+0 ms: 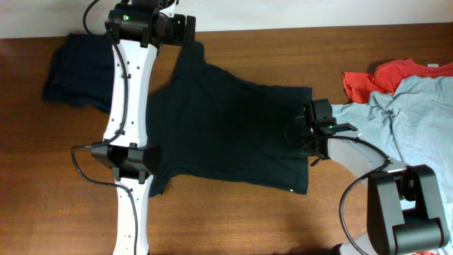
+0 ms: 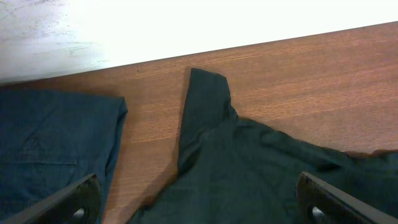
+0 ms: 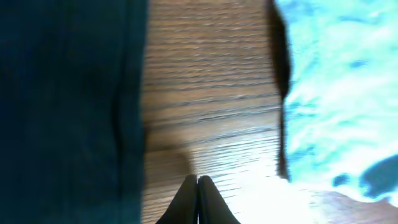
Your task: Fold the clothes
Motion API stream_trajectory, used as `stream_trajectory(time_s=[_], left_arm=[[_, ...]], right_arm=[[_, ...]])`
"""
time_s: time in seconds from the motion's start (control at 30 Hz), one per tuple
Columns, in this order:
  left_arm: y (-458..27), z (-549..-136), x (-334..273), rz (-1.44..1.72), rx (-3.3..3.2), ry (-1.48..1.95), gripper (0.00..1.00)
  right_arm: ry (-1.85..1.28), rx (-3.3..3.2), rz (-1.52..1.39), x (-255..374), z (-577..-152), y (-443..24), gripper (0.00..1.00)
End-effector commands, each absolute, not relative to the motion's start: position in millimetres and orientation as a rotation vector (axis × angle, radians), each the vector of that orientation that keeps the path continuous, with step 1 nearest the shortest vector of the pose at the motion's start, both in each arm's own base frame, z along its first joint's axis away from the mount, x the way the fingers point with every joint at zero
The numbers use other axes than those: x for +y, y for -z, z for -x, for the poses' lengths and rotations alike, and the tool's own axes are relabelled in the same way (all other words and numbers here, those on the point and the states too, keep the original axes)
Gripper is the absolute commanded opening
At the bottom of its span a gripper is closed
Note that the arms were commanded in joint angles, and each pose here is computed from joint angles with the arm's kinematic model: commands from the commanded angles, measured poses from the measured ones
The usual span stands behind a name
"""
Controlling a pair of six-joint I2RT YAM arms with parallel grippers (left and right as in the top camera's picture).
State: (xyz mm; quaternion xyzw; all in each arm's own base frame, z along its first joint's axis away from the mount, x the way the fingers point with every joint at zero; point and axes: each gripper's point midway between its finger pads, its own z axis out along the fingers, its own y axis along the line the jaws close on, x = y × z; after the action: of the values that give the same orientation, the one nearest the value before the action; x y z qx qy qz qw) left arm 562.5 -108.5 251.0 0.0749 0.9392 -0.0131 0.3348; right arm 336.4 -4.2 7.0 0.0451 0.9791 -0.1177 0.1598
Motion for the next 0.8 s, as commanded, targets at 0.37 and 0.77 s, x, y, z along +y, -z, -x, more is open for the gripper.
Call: stream_trajectory(time_s=[0.37,0.77], left_arm=[[-249,-562,-111,-0.186,2.457,0.050,0.99],[-249,-562,-111,-0.186,2.457,0.049,0.99]], right_arm=[[0.463,2.743,-0.191,-27,-341,-12,0.06],[-0.270,2.766,0.254,60,-348,-10,0.04]])
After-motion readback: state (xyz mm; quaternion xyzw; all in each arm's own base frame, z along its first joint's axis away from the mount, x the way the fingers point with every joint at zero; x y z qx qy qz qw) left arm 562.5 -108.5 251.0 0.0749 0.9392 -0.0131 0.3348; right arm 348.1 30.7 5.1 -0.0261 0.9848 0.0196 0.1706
